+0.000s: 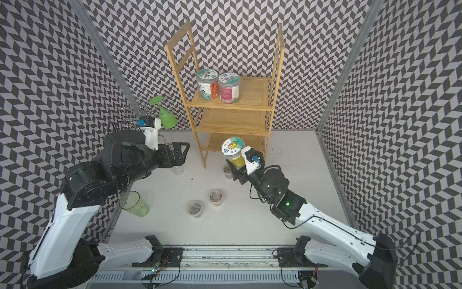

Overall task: Place the seed container on the shelf
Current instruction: Place the seed jar on the shelf.

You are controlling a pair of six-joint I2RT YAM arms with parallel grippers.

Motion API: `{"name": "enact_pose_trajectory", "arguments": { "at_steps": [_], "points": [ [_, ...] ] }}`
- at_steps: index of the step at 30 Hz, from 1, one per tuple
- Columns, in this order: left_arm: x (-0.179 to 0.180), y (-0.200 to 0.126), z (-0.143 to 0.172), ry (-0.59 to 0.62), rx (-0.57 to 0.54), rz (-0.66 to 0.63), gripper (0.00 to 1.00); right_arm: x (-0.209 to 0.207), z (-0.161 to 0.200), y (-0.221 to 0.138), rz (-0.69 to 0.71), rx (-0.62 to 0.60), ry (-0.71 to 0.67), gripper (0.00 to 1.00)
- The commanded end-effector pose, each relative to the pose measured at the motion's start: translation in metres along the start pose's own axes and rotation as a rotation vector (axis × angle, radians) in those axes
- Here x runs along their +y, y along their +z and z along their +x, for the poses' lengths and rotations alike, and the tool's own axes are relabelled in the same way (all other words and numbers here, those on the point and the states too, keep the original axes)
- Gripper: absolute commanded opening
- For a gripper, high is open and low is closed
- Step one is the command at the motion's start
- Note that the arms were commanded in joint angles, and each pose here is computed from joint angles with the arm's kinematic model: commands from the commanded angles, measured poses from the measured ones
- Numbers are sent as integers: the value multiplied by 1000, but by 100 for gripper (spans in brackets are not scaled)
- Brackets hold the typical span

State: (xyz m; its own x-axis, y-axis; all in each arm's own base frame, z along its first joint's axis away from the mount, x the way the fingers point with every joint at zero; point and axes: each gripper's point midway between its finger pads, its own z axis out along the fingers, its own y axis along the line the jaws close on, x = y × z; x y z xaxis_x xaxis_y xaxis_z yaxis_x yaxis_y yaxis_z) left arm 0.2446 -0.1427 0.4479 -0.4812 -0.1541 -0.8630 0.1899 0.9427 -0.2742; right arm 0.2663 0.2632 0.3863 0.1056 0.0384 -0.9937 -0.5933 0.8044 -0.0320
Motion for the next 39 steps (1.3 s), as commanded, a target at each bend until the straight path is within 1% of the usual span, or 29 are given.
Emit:
{"name": "enact_pose_trajectory", "arguments": {
  "at_steps": [1,9,15,20,29,39],
  "points": [
    [8,10,-11,-37,-93,-45,100,-4,-55,-3,14,-106,64,65],
    [19,21,1,-64,-112,-54,99,-17,-123,11,86,-186,115,66],
    [26,23,5,-76,-122,-48,99,-35,-155,25,196,-232,178,65],
    [31,23,6,-81,-128,-46,100,-50,-167,40,283,-262,199,65],
    [38,25,5,-78,-147,-45,100,-82,-172,60,407,-297,183,65],
    [45,34,-1,-48,-148,-38,100,-111,-178,74,489,-315,153,66]
  ]
}}
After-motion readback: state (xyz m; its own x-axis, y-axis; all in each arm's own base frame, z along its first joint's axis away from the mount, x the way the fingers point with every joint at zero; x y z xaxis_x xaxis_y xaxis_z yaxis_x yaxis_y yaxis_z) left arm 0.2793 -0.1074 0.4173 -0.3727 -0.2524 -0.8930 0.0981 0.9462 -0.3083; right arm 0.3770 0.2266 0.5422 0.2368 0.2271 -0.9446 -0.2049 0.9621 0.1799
